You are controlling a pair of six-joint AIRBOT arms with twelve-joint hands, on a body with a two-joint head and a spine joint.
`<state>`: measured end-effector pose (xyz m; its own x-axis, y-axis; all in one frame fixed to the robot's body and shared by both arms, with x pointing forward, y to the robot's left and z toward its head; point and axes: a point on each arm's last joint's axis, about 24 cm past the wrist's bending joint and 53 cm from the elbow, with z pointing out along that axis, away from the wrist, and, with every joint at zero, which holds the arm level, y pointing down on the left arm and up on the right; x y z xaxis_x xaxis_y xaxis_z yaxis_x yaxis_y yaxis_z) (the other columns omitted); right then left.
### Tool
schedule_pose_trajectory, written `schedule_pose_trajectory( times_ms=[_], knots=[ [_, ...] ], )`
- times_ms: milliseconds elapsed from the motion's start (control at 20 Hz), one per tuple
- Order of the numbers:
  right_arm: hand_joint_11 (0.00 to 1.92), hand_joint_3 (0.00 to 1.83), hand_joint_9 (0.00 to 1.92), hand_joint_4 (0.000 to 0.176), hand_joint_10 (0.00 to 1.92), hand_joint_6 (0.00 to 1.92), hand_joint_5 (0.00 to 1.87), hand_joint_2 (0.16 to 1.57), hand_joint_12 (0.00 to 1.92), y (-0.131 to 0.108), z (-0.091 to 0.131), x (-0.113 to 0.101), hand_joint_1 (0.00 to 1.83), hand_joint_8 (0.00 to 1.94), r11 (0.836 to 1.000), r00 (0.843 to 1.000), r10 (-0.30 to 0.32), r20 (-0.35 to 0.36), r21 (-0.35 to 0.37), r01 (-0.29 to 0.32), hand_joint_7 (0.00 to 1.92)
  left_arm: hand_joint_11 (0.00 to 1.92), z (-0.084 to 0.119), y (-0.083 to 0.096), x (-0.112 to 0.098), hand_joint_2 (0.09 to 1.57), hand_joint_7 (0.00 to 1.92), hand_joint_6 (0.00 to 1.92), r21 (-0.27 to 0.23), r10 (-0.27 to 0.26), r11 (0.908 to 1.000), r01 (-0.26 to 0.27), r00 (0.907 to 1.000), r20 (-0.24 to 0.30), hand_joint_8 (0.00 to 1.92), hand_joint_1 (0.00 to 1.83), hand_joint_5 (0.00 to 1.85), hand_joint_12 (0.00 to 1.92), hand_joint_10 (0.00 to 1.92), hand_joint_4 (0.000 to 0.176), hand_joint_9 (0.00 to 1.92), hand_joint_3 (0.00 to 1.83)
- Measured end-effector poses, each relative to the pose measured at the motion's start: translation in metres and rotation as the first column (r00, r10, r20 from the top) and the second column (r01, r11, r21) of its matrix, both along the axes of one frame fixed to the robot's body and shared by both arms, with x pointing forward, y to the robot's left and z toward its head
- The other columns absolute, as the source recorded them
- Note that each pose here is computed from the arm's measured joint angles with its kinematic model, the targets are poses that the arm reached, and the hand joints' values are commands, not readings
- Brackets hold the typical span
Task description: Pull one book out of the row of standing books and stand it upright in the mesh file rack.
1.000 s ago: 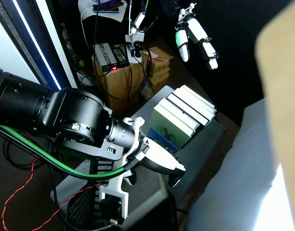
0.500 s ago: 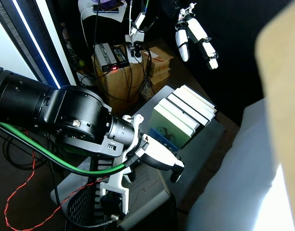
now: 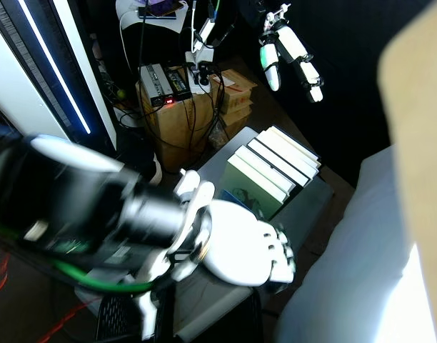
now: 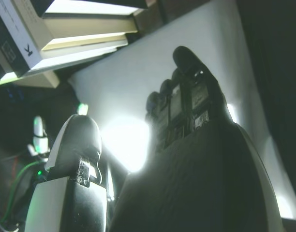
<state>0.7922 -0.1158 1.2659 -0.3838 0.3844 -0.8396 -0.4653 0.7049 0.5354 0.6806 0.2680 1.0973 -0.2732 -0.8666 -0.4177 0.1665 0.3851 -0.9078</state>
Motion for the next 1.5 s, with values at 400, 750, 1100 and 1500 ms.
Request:
schedule_pose_trajectory(
  times_ms=[400, 750, 1100, 1500],
  knots=[
    [0.0, 0.02, 0.0, 0.0, 0.0, 0.0, 0.0, 1.22, 0.0, -0.071, -0.05, 0.013, 0.83, 0.0, 0.897, 0.965, -0.135, -0.225, 0.386, 0.216, 0.0, 0.0, -0.003, 0.001, -0.002, 1.43, 0.08, 0.0, 0.0, 0.002, 1.0, -0.002, 1.0, -0.009, 0.0, 0.53, 0.12, 0.74, 0.0, 0.003, 0.07, 0.0],
    [0.0, 0.01, 0.0, 0.007, 0.0, 0.0, 0.0, 1.21, 0.0, -0.075, -0.091, 0.019, 0.88, 0.0, 0.869, 0.935, -0.166, -0.312, 0.403, 0.289, 0.0, 0.0, -0.004, 0.002, -0.002, 1.44, 0.07, 0.0, -0.003, 0.006, 1.0, -0.006, 0.9999, -0.011, 0.0, 0.52, 0.11, 0.73, 0.0, 0.009, 0.06, 0.0],
    [0.0, 0.0, 0.0, 0.029, 0.0, 0.0, 0.0, 1.21, 0.0, -0.068, -0.111, 0.029, 0.94, 0.0, 0.88, 0.918, -0.197, -0.343, 0.351, 0.32, 0.0, 0.0, -0.003, 0.002, -0.002, 1.43, 0.08, 0.0, -0.003, 0.005, 1.0, -0.005, 0.9999, -0.01, 0.0, 0.53, 0.11, 0.85, 0.01, 0.01, 0.08, 0.0],
    [0.06, 0.0, 0.0, 0.033, 0.0, 0.0, 0.0, 1.2, 0.03, -0.07, -0.121, 0.039, 0.93, 0.0, 0.853, 0.895, -0.238, -0.377, 0.359, 0.378, 0.0, 0.0, -0.003, 0.002, -0.002, 1.43, 0.1, 0.0, -0.003, 0.005, 1.0, -0.005, 0.9999, -0.01, 0.0, 0.56, 0.13, 0.93, 0.01, 0.0, 0.1, 0.0]
  ],
)
